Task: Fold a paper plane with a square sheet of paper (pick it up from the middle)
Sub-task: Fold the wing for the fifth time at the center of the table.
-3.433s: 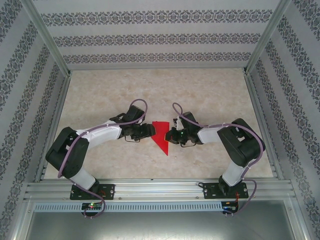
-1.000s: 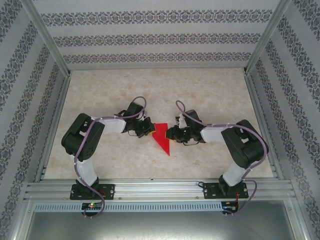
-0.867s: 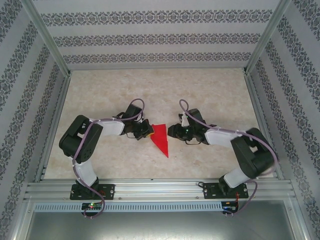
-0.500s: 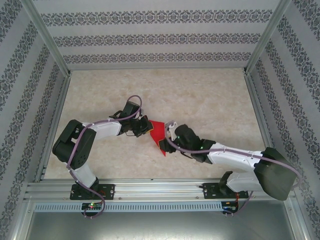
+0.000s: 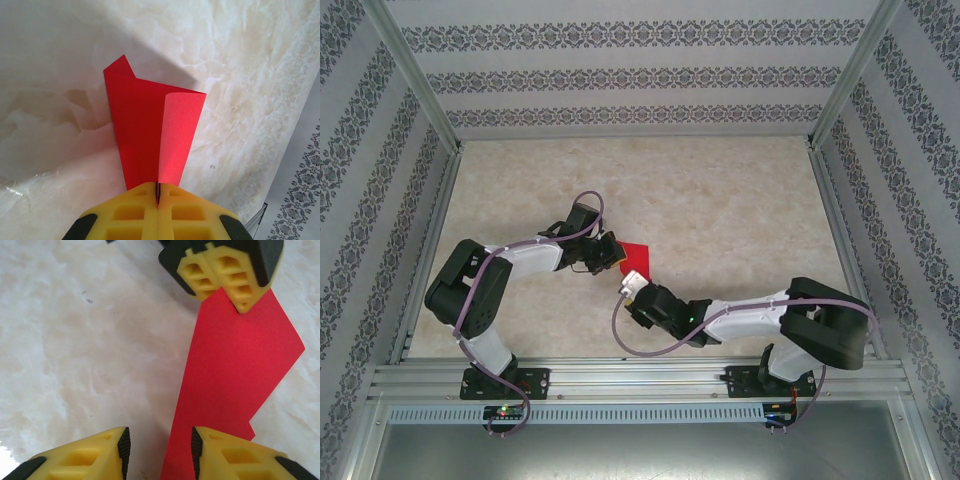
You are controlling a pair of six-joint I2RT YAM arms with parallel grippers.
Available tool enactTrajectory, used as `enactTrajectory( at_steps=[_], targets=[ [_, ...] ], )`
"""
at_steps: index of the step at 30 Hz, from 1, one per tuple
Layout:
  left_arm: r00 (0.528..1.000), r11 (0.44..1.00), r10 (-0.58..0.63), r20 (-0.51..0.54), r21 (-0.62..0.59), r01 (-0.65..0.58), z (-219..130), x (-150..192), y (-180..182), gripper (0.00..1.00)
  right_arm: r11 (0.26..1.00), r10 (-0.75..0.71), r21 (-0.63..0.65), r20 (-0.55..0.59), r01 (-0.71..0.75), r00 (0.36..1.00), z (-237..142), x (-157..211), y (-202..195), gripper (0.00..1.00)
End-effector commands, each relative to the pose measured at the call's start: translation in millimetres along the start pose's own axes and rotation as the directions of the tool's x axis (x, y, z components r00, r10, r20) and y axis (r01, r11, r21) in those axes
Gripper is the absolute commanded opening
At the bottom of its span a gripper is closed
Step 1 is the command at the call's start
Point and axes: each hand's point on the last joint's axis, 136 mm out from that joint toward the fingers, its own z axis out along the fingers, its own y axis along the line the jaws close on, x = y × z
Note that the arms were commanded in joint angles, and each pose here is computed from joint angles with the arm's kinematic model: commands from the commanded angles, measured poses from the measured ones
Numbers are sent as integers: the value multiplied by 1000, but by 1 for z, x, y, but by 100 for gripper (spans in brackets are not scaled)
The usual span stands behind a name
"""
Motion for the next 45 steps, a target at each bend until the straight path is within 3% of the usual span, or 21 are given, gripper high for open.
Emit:
enactTrajectory(
  at_steps=[1, 22, 36, 45],
  targets=[
    [1000, 1000, -14, 9, -7, 14, -7, -2, -1, 0, 991, -53, 128, 38, 48, 998, 6, -13, -16, 37],
    [1000, 1000, -13, 6, -11, 13, -7, -2, 1, 0, 975, -100, 200, 7, 96, 995, 24, -6, -17, 22],
    [1000, 1000, -14, 6, -18, 15, -8, -1, 2, 0, 966, -96, 238, -10, 96, 995, 25, -1, -23, 20],
    [1000, 1000, -9, 7, -22, 10, -10, -1, 1, 2, 972, -74, 224, -5, 73, 997, 24, 0, -22, 5]
  ],
)
